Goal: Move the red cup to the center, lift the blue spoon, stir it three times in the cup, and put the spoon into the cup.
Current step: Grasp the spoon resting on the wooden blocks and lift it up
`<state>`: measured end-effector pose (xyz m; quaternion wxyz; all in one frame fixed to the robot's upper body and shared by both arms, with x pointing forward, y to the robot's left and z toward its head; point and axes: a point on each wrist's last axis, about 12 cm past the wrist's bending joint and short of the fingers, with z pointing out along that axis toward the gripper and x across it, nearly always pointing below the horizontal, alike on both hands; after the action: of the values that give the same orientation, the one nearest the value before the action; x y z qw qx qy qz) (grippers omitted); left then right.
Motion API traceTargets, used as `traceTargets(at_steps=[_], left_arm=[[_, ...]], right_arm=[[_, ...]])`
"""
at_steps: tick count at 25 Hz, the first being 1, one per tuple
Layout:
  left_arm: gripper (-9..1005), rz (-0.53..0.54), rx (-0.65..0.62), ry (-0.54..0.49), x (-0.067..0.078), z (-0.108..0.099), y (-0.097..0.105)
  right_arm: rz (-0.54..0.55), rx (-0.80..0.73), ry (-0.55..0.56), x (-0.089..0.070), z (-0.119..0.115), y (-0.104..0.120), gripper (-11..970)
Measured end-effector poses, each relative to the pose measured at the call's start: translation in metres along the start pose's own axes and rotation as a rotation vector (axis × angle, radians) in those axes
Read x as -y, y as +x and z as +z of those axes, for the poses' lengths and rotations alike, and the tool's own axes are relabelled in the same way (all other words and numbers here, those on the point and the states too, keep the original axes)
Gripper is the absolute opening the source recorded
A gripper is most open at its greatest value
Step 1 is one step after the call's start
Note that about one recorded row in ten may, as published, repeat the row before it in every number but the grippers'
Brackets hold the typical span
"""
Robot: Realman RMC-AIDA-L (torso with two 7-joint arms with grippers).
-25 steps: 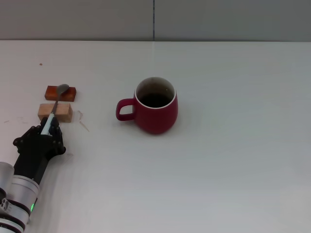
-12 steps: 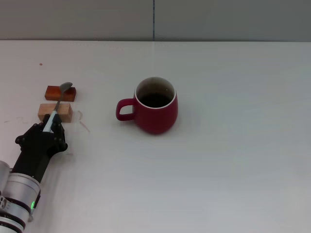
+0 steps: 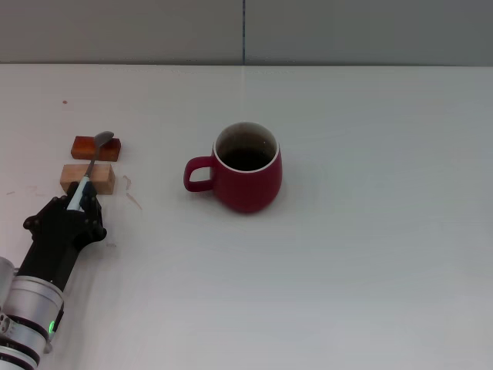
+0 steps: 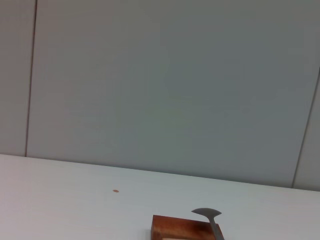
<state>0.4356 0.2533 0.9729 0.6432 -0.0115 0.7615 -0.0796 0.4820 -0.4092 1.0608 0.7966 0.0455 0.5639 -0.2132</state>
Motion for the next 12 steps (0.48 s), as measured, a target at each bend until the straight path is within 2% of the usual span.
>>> traceTargets(at_steps=[6, 12], left_arm=[[179, -0.026, 0.018, 0.001, -0.0004, 0.0005, -0.0022], [179, -0.16, 0.049, 0.043, -0.0009, 0.0017, -0.007]], right_arm=[[0.001, 0.001, -0.001, -0.0006, 0.0007, -0.0002, 678], [0.001, -0.001, -0.001, -0.0005, 0.0007, 0.0, 678]])
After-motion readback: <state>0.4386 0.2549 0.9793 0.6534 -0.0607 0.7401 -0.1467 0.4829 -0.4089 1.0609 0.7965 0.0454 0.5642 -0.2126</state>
